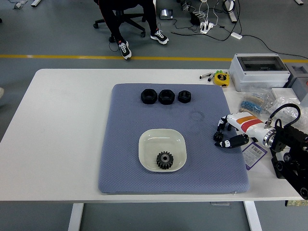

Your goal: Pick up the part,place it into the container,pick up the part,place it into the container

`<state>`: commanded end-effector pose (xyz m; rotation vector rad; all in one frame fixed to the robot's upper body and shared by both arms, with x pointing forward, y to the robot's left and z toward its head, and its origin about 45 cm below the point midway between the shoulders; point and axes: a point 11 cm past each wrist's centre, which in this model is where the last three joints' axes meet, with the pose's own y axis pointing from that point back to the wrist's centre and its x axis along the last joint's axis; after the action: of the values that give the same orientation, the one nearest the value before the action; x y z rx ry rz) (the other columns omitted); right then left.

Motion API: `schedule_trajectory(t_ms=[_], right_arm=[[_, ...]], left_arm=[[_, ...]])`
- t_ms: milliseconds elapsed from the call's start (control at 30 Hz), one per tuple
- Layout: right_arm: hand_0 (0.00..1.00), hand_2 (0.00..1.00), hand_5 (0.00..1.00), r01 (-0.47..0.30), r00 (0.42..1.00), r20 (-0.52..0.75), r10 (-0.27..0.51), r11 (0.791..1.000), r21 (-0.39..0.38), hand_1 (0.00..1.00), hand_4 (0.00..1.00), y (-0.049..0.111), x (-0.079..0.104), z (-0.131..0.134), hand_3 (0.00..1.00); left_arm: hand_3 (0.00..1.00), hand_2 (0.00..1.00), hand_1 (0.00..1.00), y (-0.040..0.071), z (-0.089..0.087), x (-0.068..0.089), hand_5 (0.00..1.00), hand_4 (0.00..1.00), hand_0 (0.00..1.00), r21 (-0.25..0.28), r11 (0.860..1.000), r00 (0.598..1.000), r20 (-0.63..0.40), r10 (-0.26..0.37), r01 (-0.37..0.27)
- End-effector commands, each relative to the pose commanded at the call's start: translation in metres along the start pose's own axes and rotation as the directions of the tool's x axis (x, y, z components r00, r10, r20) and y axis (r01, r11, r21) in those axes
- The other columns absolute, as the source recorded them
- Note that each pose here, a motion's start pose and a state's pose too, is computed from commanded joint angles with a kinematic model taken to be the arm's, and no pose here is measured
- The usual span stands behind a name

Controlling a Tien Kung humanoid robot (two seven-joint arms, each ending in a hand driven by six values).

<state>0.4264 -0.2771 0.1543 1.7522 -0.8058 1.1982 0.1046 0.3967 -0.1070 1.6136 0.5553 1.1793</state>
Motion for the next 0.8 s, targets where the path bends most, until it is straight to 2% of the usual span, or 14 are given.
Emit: schedule_trajectory(t_ms=[100, 133, 300, 333, 733, 767, 800], right_arm=[[0.327, 0.544, 0.484, 0.003, 1.000, -0.011, -0.003, 1.000, -0.001, 0.464, 0.858, -0.0001, -0.0014, 0.0003, 0.526], [0.308, 0.517, 0.468, 0.004, 1.000, -0.017, -0.004, 1.000, -0.001, 0.439, 0.808, -0.0001, -0.0018, 0.0005, 0.502], [0.308, 0.517, 0.468, 0.006, 1.000, -0.030, -0.007, 1.000, -0.002, 0.439, 0.808, 0.0001, -0.0026, 0.0012, 0.502], [0.274, 0.505, 0.470, 0.007, 0.999, -0.032, -0.007, 1.000, -0.003, 0.421, 0.771, 0.0002, -0.0028, 0.0014, 0.495], [0.244, 0.488, 0.470, 0.000, 0.999, -0.041, 0.000, 1.000, -0.005, 0.402, 0.742, 0.0013, -0.0017, 0.0038, 0.492], [0.172, 0.440, 0.475, 0.001, 0.999, -0.039, -0.002, 1.000, -0.006, 0.313, 0.720, 0.0015, -0.0019, 0.0041, 0.481], [0.172, 0.440, 0.475, 0.002, 0.999, -0.035, -0.003, 1.000, -0.008, 0.313, 0.720, 0.0017, -0.0022, 0.0044, 0.481]], left_arm=[[0.557, 0.653, 0.667, 0.0000, 0.0002, -0.0001, 0.573, 0.628, 0.703, 0.000, 1.000, 1.000, 0.000, 0.000, 0.000], [0.557, 0.654, 0.668, 0.0000, 0.0002, -0.0002, 0.574, 0.629, 0.703, -0.001, 1.000, 1.000, 0.000, -0.001, 0.001], [0.557, 0.654, 0.668, 0.0000, 0.0003, -0.0002, 0.574, 0.629, 0.703, -0.001, 1.000, 1.000, 0.002, -0.001, 0.001], [0.557, 0.654, 0.668, 0.0000, 0.0004, -0.0001, 0.574, 0.630, 0.703, -0.001, 1.000, 1.000, 0.002, -0.001, 0.001], [0.556, 0.654, 0.668, 0.0001, 0.0026, 0.0008, 0.575, 0.630, 0.703, -0.004, 1.000, 1.000, 0.004, -0.001, 0.001], [0.556, 0.654, 0.668, 0.0002, 0.0032, 0.0010, 0.575, 0.630, 0.703, -0.005, 1.000, 1.000, 0.004, -0.001, 0.001], [0.556, 0.654, 0.668, 0.0002, 0.0037, 0.0011, 0.575, 0.630, 0.703, -0.006, 1.000, 1.000, 0.004, -0.001, 0.001]])
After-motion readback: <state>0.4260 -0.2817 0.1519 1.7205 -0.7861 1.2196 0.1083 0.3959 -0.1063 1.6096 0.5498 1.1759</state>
